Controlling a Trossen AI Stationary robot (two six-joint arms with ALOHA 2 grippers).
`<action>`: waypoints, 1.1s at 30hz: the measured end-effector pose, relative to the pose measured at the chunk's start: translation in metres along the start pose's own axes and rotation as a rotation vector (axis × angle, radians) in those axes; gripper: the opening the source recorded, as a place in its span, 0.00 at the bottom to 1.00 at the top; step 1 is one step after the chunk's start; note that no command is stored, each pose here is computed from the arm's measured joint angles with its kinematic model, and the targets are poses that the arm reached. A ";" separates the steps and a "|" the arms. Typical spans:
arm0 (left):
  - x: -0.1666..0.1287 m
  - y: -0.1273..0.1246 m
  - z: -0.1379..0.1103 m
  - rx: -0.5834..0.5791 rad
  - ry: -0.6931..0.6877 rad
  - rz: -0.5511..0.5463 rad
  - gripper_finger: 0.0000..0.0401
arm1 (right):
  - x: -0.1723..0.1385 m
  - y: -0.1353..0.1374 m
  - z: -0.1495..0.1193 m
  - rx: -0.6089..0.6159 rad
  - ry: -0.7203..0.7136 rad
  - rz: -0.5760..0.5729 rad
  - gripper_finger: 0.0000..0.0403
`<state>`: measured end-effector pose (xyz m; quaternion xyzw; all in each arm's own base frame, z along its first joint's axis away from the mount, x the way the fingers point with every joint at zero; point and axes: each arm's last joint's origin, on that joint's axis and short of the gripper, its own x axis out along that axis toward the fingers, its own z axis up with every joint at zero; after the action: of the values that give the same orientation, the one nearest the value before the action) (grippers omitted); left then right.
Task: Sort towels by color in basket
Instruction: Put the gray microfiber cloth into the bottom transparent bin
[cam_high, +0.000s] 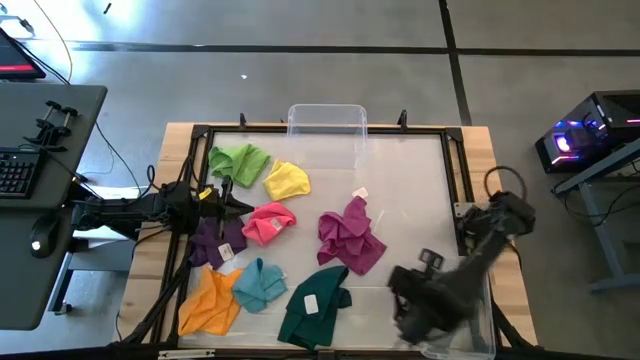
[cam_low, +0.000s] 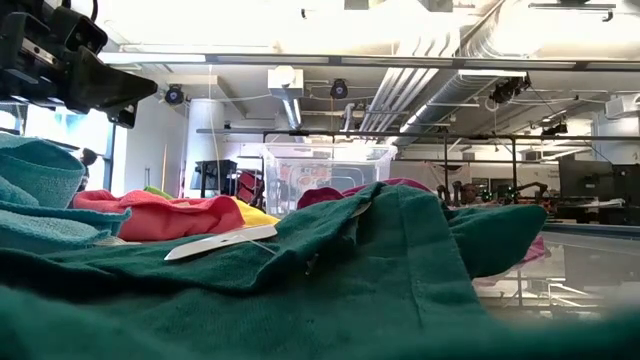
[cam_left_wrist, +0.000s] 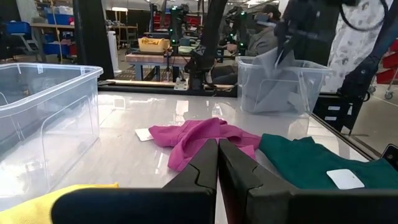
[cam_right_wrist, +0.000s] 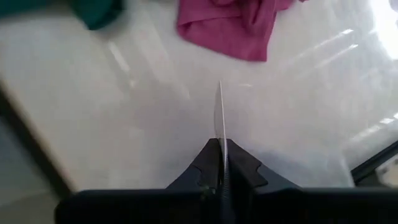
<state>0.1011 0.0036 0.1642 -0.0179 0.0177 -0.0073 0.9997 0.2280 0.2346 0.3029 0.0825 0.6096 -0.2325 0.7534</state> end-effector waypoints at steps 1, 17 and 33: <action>0.000 0.000 0.000 0.000 0.000 0.000 0.00 | -0.007 -0.002 -0.007 0.019 -0.013 0.021 0.01; 0.000 0.000 0.000 0.000 0.000 0.000 0.00 | -0.003 -0.007 -0.109 0.402 0.148 -0.059 0.01; 0.000 0.000 0.000 0.000 0.000 0.000 0.00 | -0.014 -0.013 -0.101 0.421 -0.036 0.035 0.43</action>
<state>0.1010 0.0036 0.1642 -0.0178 0.0177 -0.0071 0.9997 0.1312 0.2676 0.2938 0.2445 0.5325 -0.3427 0.7343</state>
